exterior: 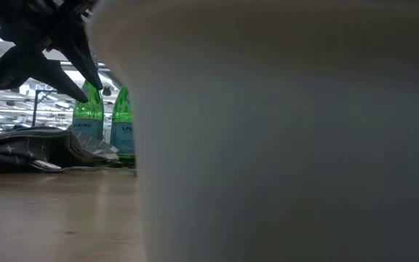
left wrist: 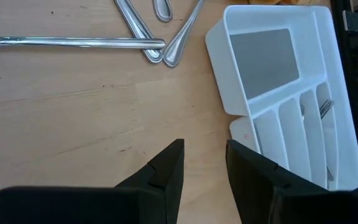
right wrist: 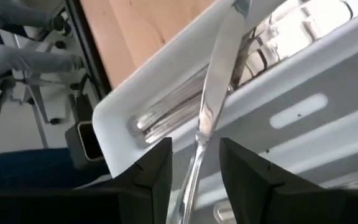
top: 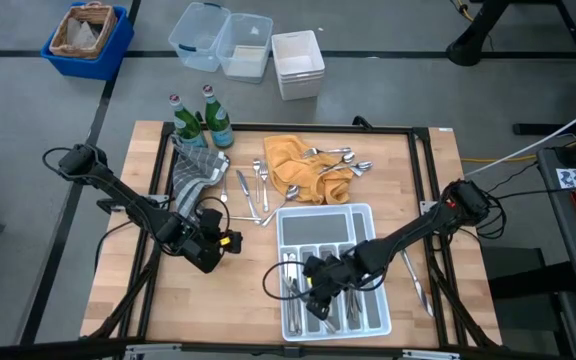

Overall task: Sort silverware
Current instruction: Put the table knife into the silverware tray, then put the spoon into the silverware tray

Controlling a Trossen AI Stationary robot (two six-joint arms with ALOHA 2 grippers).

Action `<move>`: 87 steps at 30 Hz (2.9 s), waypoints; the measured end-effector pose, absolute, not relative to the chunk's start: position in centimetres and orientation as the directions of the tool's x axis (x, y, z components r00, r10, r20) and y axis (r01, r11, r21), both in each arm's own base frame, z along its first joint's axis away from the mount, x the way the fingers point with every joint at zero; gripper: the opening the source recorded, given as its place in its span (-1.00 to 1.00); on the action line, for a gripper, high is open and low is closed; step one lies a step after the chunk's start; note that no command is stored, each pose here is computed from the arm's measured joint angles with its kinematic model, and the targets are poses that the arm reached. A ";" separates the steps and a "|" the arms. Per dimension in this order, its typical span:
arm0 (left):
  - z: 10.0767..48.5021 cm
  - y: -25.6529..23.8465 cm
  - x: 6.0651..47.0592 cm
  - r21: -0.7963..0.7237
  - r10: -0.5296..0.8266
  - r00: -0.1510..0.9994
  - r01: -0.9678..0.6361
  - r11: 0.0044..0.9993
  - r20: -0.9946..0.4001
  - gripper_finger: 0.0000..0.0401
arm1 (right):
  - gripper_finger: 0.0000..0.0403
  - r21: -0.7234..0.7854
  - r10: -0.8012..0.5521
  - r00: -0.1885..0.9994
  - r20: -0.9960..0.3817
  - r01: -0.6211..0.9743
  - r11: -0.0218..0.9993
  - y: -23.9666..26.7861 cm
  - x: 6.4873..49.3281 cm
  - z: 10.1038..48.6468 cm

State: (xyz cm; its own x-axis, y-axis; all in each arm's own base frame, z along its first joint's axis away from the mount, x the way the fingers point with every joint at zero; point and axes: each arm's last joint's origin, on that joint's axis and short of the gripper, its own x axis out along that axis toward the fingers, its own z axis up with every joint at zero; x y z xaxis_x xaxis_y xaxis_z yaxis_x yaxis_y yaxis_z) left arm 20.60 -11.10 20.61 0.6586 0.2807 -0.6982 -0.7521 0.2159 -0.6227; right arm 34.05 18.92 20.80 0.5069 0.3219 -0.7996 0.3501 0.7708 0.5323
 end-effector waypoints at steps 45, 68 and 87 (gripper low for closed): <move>20.5 -11.0 20.4 -0.596 0.289 0.645 -0.764 0.246 -0.708 -0.46 | -0.88 0.642 0.514 0.396 -0.761 0.351 0.681 21.1 36.8 16.0; 20.5 -11.0 20.4 -0.594 0.290 0.644 -0.765 0.247 -0.708 -0.46 | -0.85 0.657 0.180 0.635 -0.751 0.691 0.301 19.9 38.8 17.1; 20.5 -11.0 20.4 -0.589 0.288 0.645 -0.764 0.264 -0.708 -0.46 | -0.41 0.627 0.168 0.608 -0.776 0.714 0.311 19.8 38.7 16.5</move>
State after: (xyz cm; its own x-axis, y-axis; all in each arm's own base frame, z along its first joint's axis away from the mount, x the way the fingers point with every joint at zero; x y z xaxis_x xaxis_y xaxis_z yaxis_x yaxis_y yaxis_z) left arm 20.44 -11.03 20.52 0.6452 0.2883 -0.7075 -0.7638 0.2639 -0.5890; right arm 38.73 19.76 16.46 0.6084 0.1682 -0.7756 0.7140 0.3107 0.6275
